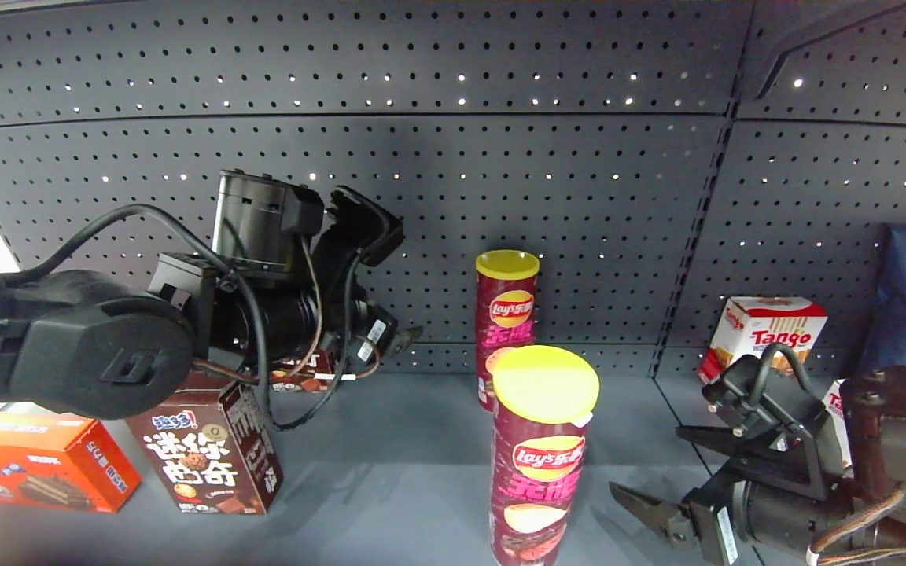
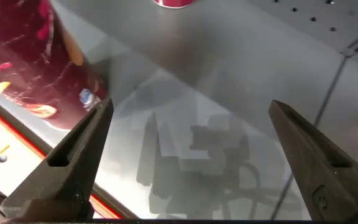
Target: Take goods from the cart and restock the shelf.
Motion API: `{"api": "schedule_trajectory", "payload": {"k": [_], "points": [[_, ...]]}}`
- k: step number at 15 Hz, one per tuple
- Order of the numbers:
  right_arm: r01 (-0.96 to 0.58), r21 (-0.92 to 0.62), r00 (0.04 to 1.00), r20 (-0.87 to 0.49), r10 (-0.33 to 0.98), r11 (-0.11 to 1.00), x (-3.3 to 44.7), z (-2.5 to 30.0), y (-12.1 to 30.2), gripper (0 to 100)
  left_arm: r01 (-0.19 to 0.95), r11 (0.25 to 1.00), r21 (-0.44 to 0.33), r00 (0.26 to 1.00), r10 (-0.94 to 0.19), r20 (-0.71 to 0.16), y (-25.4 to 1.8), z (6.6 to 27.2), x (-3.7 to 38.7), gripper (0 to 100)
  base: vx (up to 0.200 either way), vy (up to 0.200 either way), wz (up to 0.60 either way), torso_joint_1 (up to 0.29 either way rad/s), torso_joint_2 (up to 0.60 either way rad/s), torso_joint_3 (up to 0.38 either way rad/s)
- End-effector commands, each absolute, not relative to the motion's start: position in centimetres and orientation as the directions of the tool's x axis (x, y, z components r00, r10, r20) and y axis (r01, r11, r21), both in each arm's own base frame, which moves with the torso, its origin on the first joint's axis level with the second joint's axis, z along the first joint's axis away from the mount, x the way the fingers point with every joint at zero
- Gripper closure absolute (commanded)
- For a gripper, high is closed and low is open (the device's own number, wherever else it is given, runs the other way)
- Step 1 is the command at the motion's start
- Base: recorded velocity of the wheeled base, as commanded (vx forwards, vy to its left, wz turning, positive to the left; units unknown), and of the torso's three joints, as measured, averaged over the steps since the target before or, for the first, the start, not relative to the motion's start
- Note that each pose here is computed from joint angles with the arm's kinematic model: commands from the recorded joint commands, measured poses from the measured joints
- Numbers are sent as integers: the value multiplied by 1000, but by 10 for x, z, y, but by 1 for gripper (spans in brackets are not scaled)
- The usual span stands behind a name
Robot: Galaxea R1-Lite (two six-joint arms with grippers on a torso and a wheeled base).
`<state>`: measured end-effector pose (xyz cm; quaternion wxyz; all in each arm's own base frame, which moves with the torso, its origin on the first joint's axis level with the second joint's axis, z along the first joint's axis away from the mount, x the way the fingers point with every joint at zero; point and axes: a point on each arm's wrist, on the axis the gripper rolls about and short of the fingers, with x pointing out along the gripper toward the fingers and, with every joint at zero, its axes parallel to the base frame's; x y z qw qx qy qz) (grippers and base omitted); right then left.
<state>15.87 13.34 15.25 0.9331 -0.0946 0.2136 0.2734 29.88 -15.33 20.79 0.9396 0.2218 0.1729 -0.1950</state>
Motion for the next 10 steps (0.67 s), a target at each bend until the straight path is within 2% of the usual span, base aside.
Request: {"api": "schedule_trajectory", "payload": {"k": [1,10], "points": [[-565,-63,744,-471,475,823,161,148,140,0,433,831,349,871,-285,-401,-149,212,296,0,0,0,0,0,0,0],[-606,-62,714,-483,508,793,164,146,157,0,425,836,349,874,-277,-400,-145,213,296,0,0,0,0,0,0,0]]}}
